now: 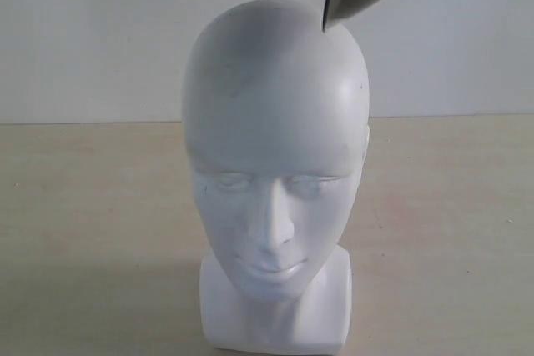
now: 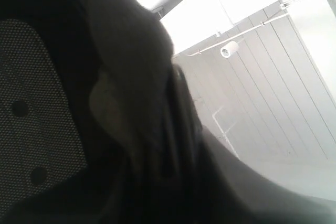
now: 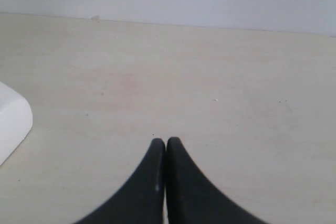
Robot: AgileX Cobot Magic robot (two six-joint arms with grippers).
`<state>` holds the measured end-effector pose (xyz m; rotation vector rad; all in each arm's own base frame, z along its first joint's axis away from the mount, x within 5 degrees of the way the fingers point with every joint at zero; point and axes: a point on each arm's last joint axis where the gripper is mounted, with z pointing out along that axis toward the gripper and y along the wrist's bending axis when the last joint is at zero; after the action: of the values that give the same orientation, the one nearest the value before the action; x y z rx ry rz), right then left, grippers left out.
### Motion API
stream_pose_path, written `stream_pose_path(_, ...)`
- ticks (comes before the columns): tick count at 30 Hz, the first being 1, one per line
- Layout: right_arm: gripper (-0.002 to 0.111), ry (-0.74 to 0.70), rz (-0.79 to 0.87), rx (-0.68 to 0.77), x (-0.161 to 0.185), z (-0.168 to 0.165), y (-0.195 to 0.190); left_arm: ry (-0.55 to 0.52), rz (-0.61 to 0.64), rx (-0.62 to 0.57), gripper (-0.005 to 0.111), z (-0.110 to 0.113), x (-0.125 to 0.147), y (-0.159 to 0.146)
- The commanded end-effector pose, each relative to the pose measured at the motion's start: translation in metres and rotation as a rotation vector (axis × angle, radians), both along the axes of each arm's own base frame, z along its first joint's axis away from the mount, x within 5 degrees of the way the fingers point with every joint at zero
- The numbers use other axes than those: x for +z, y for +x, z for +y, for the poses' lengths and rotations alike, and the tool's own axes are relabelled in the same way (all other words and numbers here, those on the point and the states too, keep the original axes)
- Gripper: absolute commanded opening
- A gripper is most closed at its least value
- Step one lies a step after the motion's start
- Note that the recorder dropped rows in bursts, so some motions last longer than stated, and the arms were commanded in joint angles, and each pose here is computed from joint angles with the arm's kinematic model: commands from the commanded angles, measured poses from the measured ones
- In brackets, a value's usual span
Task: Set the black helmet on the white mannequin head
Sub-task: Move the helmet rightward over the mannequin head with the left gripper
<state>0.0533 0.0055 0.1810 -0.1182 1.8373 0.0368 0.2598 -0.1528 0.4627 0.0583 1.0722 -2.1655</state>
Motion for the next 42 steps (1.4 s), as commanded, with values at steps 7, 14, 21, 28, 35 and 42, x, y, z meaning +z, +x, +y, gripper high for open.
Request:
stream_pose_path(7,0.000,0.000,-0.010,-0.003,0.001,0.000,0.000,-0.137,-0.035,-0.063,0.004,0.002,0.013,-0.013)
stream_pose_path(14,0.000,0.000,-0.010,-0.003,0.001,0.000,0.000,-0.155,0.052,-0.051,0.004,0.006,-0.007,-0.014)
stream_pose_path(21,0.000,0.000,-0.010,-0.003,0.001,0.000,0.000,-0.168,0.081,-0.045,0.004,0.009,-0.013,-0.017)
stream_pose_path(28,0.000,0.000,-0.010,-0.003,0.001,0.000,0.000,-0.150,0.086,-0.094,0.004,-0.008,-0.018,-0.025)
stream_pose_path(35,0.000,0.000,-0.010,-0.003,0.001,0.000,0.000,-0.137,0.084,-0.102,0.004,-0.012,-0.020,-0.025)
stream_pose_path(42,0.000,0.001,-0.014,-0.004,0.001,0.000,0.000,-0.115,0.142,-0.096,0.004,-0.013,-0.039,-0.024)
